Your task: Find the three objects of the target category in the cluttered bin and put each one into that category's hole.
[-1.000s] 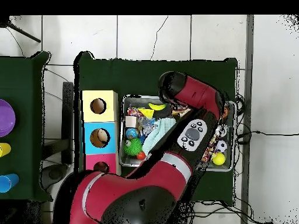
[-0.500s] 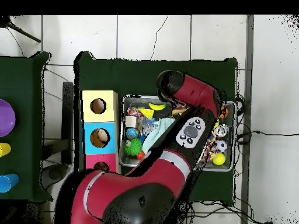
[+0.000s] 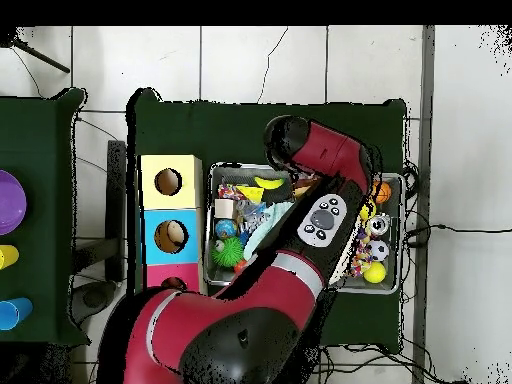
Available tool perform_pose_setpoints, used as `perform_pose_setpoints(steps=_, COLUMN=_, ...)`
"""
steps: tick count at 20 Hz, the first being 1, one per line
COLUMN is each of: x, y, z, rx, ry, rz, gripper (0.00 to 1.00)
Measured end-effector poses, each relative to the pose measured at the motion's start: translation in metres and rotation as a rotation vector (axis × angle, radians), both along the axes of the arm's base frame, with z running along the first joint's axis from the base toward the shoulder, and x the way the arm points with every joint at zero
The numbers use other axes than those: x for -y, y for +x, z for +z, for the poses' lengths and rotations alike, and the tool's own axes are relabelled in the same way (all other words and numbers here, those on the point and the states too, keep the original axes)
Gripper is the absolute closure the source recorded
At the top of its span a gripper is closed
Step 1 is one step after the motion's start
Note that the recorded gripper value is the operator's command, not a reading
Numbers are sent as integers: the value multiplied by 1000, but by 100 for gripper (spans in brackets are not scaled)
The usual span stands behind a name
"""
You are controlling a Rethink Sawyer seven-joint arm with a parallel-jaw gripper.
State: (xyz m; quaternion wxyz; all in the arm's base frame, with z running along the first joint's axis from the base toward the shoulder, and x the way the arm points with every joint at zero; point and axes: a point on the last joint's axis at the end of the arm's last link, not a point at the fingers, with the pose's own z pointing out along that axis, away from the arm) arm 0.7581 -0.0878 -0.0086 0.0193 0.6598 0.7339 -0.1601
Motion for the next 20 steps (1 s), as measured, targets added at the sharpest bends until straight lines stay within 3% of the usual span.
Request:
perform_pose_setpoints(steps=12, x=4, y=0, z=5, rx=-4, ry=5, rz=-11, gripper=0)
perform_pose_setpoints(steps=20, x=8, y=-7, z=27, rx=2, ry=4, rz=-40, gripper=0)
